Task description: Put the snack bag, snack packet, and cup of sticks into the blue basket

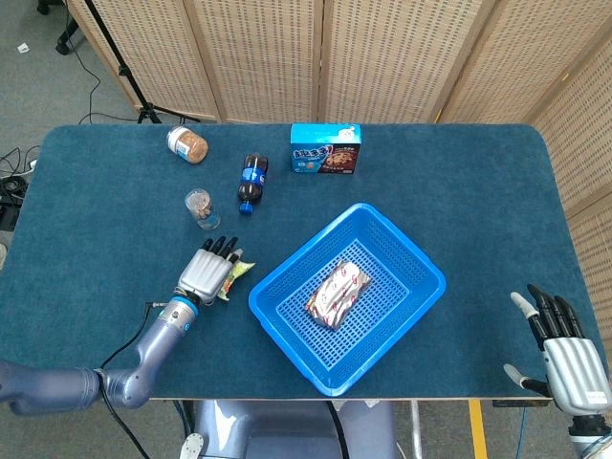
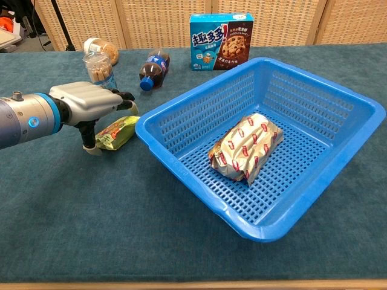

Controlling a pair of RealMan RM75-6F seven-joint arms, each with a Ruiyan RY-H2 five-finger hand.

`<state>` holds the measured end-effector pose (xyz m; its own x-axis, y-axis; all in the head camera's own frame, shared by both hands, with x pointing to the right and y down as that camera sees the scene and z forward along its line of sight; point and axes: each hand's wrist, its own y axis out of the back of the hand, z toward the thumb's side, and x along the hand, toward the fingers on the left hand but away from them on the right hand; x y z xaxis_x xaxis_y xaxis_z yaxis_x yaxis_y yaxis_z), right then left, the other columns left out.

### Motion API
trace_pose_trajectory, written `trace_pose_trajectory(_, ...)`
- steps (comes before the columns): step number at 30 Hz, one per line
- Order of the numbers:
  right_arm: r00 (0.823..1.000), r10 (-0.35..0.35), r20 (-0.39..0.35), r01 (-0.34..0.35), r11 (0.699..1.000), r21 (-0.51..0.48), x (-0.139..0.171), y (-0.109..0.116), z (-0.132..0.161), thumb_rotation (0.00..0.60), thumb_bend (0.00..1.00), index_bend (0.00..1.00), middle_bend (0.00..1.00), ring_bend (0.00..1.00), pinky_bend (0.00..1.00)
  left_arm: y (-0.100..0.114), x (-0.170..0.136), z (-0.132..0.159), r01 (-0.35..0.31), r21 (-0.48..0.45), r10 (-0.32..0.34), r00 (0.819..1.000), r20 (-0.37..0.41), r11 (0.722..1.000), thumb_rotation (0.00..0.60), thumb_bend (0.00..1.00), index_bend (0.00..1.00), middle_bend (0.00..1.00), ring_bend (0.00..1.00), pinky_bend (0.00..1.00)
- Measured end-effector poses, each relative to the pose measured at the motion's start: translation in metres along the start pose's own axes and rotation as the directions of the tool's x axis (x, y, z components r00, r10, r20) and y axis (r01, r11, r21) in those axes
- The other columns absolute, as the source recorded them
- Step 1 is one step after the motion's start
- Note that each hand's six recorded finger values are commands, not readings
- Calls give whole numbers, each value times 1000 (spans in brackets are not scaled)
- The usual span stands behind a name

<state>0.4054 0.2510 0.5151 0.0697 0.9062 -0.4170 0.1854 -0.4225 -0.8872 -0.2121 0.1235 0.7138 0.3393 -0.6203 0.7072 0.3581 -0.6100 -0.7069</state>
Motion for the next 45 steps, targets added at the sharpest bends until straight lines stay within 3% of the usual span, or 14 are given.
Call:
trace_pose_trajectory(4, 1000, 3, -1, -3, 1000, 2, 0, -1, 0, 600, 131, 90, 0, 0, 0, 5, 1, -2, -66, -3, 66, 998, -13, 998, 600, 270, 516, 177, 228, 321)
trace_pose_trajectory(10, 1000, 2, -1, -2, 1000, 3, 0, -1, 1, 600, 131, 90, 0, 0, 0, 6, 0, -10, -131, 1, 131, 990, -46, 991, 600, 316, 693, 311, 316, 378)
trace_pose_trajectory(17, 1000, 1, 1, -1, 1000, 2, 0, 0, 0, 600, 131, 90, 0, 0, 0, 21, -2, -18, -178, 10, 178, 982, -61, 984, 600, 321, 719, 319, 320, 378)
trace_pose_trajectory(26, 1000, -1, -4, 1, 1000, 3, 1, 1, 2, 600, 131, 90, 0, 0, 0, 71, -15, -16, -289, -59, 287, 957, -49, 955, 600, 321, 719, 321, 320, 379)
trace_pose_trajectory(33, 1000, -6, -9, 6, 1000, 3, 3, 2, 3, 600, 131, 90, 0, 0, 0, 108, -34, 14, -379, -144, 387, 921, 38, 914, 600, 306, 719, 321, 320, 379)
trace_pose_trajectory(38, 1000, -11, -9, 11, 1000, 1, 4, 4, 3, 600, 131, 90, 0, 0, 0, 114, -41, 44, -373, -188, 396, 912, 105, 909, 600, 295, 719, 321, 320, 379)
trace_pose_trajectory(41, 1000, -17, -8, 17, 1000, -3, 4, 6, 3, 600, 131, 90, 0, 0, 0, 115, -42, 64, -358, -211, 391, 909, 145, 910, 600, 273, 648, 288, 318, 379)
trace_pose_trajectory(44, 1000, -21, -7, 21, 1000, -6, 5, 7, 2, 600, 131, 90, 0, 0, 0, 111, -43, 76, -314, -223, 355, 918, 179, 923, 600, 237, 351, 86, 190, 348)
trace_pose_trajectory(45, 1000, -22, -6, 22, 1000, -8, 5, 7, 1, 600, 131, 90, 0, 0, 0, 108, -43, 80, -285, -228, 330, 925, 191, 931, 600, 226, 232, 26, 105, 310)
